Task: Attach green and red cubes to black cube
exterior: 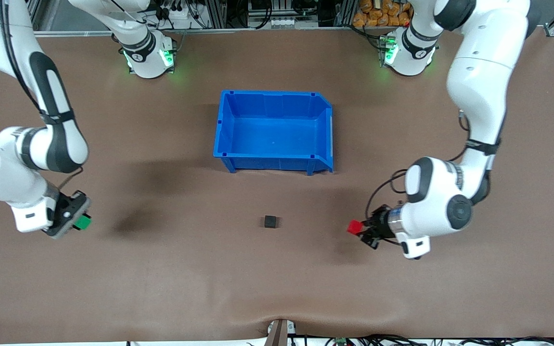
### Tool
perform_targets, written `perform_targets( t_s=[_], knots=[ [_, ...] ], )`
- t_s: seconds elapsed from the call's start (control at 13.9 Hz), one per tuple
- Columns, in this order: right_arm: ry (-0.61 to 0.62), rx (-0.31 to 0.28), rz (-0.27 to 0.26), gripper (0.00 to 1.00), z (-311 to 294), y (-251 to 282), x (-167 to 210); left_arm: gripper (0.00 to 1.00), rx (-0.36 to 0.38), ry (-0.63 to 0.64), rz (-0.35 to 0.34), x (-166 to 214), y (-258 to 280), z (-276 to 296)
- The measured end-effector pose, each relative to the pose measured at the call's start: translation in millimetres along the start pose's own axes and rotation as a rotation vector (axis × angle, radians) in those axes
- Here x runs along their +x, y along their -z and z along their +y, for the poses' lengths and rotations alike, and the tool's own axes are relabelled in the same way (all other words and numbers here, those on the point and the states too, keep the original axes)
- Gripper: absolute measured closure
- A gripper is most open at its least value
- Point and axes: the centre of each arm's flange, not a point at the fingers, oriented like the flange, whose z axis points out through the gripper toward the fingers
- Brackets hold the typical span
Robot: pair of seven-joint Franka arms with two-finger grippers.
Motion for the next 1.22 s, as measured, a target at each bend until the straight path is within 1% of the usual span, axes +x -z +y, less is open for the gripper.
perform_targets(
  t_s=[0.07,0.29,0.36,0.5,0.65,0.79,0.93,1.22],
  knots=[
    [0.042,-0.004,0.009,0.60,-4.9,-2.9,28.1,0.61,-0.024,0.057,-0.004,-12.8,-8.5,5.2],
    [0.135,-0.009,0.053,0.60,-24.5,-13.6,111.9,0.61,-0.093,0.186,-0.067,-53.6,-21.2,17.5],
    [0.146,0.000,0.071,0.60,-30.2,-22.9,132.8,0.61,-0.107,0.214,-0.077,-71.7,-25.7,19.9],
    [0.178,0.013,0.086,0.60,-40.7,-47.7,166.9,0.61,-0.135,0.260,-0.084,-106.8,-41.3,21.9],
    [0.224,0.019,0.090,0.60,-53.6,-67.9,196.4,0.61,-0.145,0.290,-0.087,-123.6,-62.6,19.5],
    [0.304,0.026,0.091,0.60,-66.0,-81.7,214.5,0.61,-0.165,0.313,-0.087,-130.4,-83.7,17.0],
    [0.383,0.034,0.095,0.60,-71.5,-91.2,220.6,0.61,-0.180,0.328,-0.090,-140.4,-100.0,15.1],
    [0.447,0.049,0.107,0.60,-77.8,-99.0,228.6,0.61,-0.181,0.337,-0.092,-149.0,-109.1,15.3]
  ],
)
